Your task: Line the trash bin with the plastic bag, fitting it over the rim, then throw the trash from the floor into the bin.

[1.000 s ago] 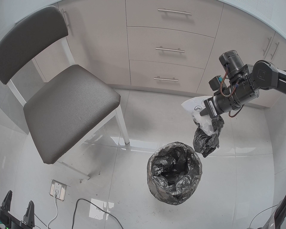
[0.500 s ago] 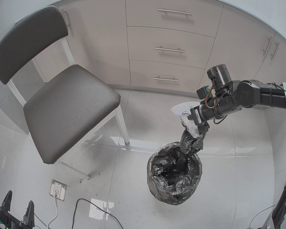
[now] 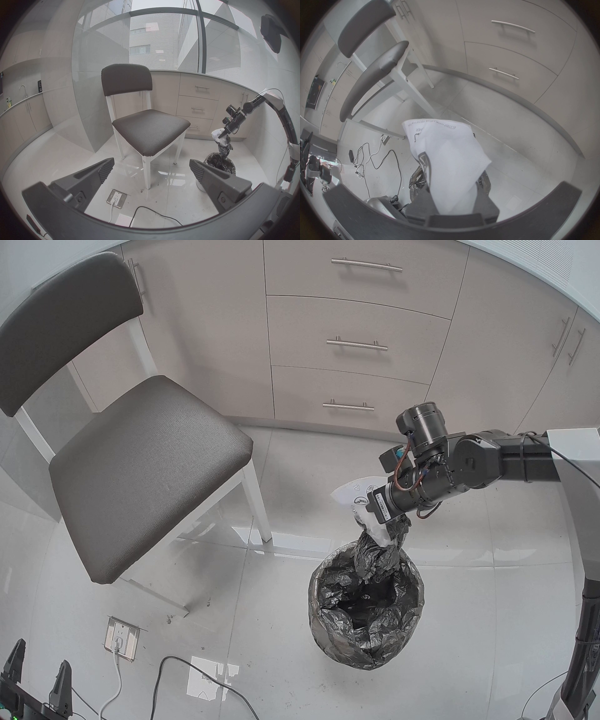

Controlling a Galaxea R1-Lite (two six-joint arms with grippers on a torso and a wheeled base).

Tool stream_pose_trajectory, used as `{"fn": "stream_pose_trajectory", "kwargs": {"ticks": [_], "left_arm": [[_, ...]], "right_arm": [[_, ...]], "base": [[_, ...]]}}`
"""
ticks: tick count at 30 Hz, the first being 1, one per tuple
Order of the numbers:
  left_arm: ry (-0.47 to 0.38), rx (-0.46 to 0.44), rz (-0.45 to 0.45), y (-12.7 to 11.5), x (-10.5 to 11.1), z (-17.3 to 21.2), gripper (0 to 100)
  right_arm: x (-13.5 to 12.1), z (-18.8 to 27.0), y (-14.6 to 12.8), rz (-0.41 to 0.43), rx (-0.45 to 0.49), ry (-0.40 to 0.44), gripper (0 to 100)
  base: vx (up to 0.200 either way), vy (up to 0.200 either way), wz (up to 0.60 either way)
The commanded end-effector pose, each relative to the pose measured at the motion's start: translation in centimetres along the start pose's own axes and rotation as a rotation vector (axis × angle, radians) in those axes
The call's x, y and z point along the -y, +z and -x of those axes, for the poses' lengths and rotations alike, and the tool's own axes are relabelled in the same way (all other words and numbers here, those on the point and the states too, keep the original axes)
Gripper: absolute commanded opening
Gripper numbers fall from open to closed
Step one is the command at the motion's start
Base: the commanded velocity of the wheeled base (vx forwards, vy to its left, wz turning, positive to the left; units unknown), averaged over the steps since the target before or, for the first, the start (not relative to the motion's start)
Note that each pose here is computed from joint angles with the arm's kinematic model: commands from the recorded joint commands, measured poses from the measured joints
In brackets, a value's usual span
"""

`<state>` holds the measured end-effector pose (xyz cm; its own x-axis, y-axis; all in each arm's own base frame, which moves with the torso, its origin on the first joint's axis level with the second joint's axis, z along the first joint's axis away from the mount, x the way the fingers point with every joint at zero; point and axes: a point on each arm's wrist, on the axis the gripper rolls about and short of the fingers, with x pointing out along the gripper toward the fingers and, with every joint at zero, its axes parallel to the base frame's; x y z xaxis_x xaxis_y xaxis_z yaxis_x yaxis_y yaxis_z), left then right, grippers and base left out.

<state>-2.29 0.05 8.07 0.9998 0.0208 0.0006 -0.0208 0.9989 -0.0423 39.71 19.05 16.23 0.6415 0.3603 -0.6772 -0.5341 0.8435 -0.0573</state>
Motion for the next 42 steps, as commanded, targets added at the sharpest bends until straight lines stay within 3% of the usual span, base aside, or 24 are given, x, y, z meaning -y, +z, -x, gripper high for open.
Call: {"fn": "stream_pose_trajectory", "kwargs": {"ticks": [1,10,18,42], "left_arm": [[0.001,0.001,0.001,-0.5,0.0,0.0,100],[0.001,0.001,0.001,-0.5,0.0,0.0,100],[0.001,0.001,0.001,-0.5,0.0,0.0,100],[0.001,0.002,0.001,-0.4,0.0,0.0,100]], "right_arm": [[-1.0,-2.4,-1.0,0.014,-0.048,0.020,0],[-2.2,-6.4,-3.4,0.027,-0.143,0.045,0],[-1.8,-9.4,-5.1,0.021,-0.160,0.041,0],[-2.0,-11.4,-7.3,0.018,-0.232,0.048,0]], "base": [[0.000,0.000,0.00],[0.000,0.000,0.00],[0.000,0.000,0.00],[0.000,0.000,0.00]]}}
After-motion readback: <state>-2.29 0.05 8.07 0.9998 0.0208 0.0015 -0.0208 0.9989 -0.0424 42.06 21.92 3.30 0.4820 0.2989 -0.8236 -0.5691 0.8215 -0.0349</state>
